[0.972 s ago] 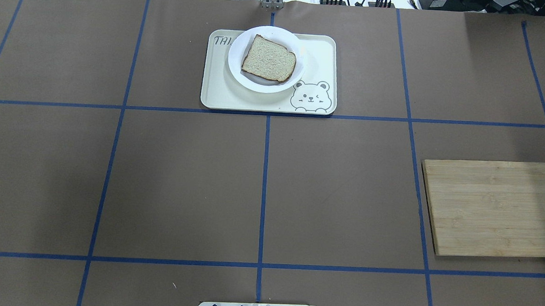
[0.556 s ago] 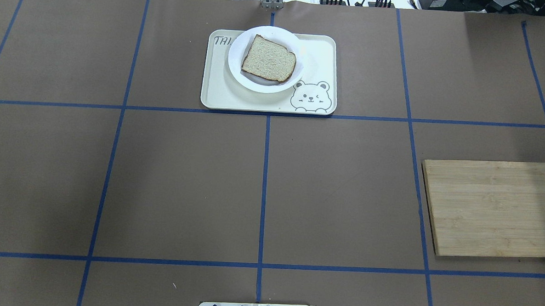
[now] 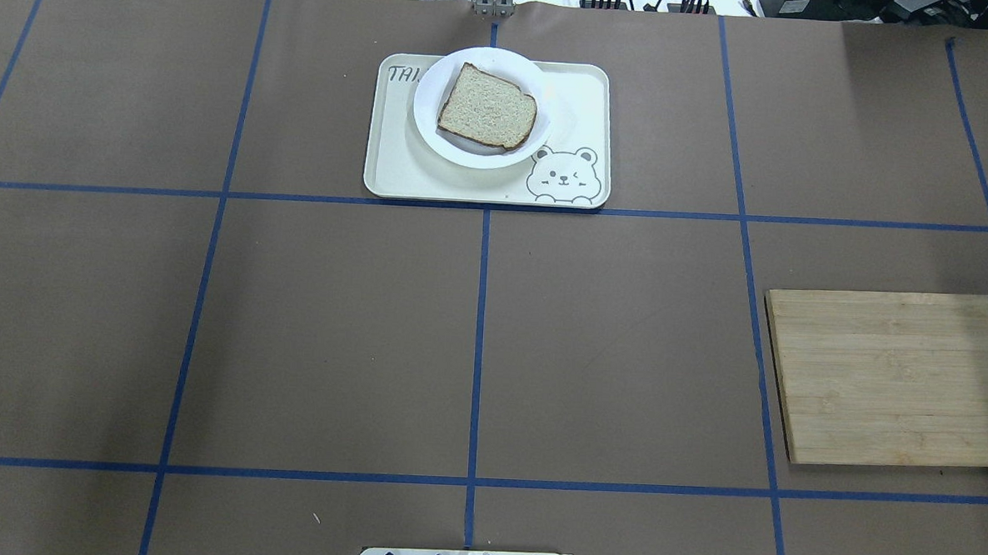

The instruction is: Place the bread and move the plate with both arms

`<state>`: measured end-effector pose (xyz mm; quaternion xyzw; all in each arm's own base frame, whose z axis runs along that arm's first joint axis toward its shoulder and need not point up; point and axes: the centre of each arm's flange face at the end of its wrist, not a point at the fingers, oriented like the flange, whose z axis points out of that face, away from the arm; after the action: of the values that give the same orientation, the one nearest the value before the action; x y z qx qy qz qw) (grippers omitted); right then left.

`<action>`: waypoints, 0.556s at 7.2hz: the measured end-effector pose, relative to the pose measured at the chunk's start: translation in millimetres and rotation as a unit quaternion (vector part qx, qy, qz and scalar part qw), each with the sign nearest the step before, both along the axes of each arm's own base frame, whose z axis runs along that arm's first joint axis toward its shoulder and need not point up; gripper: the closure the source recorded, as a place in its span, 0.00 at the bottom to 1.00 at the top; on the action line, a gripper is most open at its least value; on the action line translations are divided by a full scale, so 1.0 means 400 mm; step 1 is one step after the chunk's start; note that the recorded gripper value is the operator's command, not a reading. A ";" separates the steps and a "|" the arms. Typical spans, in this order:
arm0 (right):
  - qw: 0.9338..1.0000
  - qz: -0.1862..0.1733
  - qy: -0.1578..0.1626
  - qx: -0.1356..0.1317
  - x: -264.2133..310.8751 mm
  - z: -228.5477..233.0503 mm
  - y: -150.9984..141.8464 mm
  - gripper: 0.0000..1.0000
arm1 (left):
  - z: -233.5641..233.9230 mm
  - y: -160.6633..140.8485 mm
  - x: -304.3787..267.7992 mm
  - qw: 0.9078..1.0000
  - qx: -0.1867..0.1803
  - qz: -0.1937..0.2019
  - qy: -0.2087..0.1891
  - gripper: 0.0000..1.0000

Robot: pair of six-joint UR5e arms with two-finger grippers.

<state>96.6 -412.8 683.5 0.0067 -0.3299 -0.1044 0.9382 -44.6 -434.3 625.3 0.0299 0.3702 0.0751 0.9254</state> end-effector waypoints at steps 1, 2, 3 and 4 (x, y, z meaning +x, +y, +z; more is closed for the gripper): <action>1.000 0.001 0.000 0.000 0.000 -0.001 0.000 0.00 | -0.002 0.004 -0.004 1.000 0.001 -0.001 0.004 0.02; 1.000 0.001 0.000 0.000 0.000 -0.001 0.000 0.00 | -0.009 0.004 -0.004 1.000 0.006 0.000 0.004 0.02; 1.000 0.001 0.000 0.000 0.000 -0.002 0.000 0.00 | -0.013 0.002 -0.004 1.000 0.010 0.000 0.002 0.02; 1.000 0.001 0.001 0.003 0.000 -0.007 -0.001 0.00 | -0.016 0.000 -0.004 1.000 0.013 0.000 0.002 0.01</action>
<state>96.7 -413.3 680.8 0.0093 -0.3290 -0.1044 0.9385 -46.4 -434.1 619.1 0.0416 0.3707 0.0801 0.9243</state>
